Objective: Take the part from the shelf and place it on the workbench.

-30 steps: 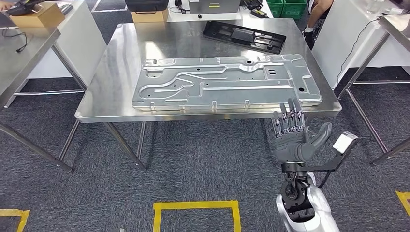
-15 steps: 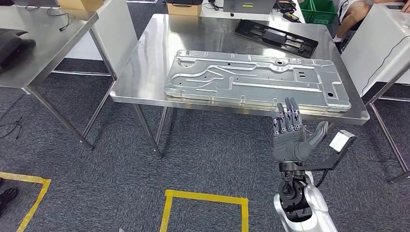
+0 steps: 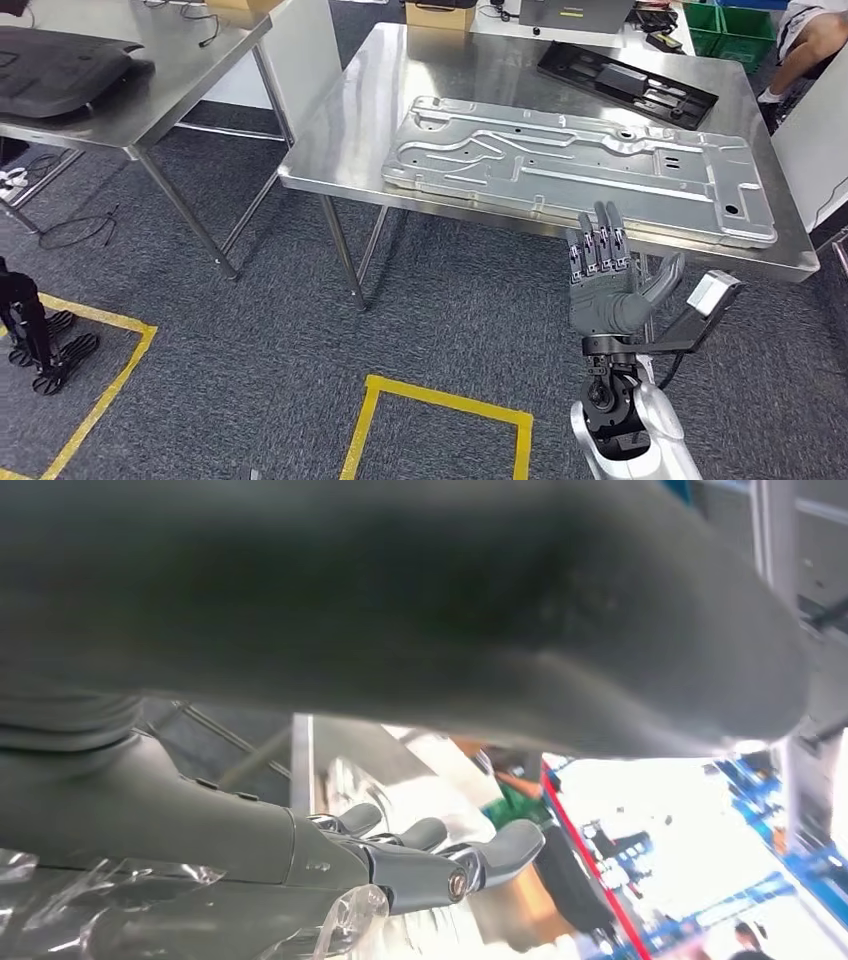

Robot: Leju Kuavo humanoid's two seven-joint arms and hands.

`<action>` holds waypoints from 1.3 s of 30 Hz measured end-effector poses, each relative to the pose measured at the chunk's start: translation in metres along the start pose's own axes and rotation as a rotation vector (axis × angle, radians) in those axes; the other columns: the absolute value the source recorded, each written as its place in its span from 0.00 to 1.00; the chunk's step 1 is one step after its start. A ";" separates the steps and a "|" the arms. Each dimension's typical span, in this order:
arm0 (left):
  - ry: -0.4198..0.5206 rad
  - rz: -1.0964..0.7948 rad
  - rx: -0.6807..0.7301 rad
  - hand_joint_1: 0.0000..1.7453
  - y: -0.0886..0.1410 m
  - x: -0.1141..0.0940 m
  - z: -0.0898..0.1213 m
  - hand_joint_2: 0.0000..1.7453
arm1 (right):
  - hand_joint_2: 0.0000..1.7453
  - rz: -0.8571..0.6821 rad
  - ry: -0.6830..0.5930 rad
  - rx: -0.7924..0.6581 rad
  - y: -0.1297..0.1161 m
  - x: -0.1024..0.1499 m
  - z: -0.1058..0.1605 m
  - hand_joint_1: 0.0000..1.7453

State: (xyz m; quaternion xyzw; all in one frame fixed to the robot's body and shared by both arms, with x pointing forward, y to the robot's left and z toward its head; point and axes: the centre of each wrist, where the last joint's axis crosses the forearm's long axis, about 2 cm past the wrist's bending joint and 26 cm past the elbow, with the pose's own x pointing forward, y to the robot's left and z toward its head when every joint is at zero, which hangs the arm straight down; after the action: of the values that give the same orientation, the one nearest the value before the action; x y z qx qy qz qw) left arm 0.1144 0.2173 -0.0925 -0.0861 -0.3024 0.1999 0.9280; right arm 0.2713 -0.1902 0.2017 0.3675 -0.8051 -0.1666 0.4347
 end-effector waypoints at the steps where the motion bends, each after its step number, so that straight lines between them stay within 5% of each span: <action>1: 0.001 0.000 0.001 0.00 0.000 -0.001 0.000 0.00 | 0.00 0.000 0.001 0.000 0.000 0.000 0.000 0.00; 39: -0.016 -0.002 0.001 0.00 0.001 0.003 -0.001 0.00 | 0.00 0.000 0.007 -0.004 0.002 -0.001 0.005 0.00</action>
State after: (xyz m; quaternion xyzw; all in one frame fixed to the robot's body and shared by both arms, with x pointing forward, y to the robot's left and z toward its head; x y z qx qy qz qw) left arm 0.1170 0.2197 -0.0921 -0.0838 -0.3099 0.2000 0.9257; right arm 0.2663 -0.1879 0.1994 0.3675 -0.8031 -0.1669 0.4384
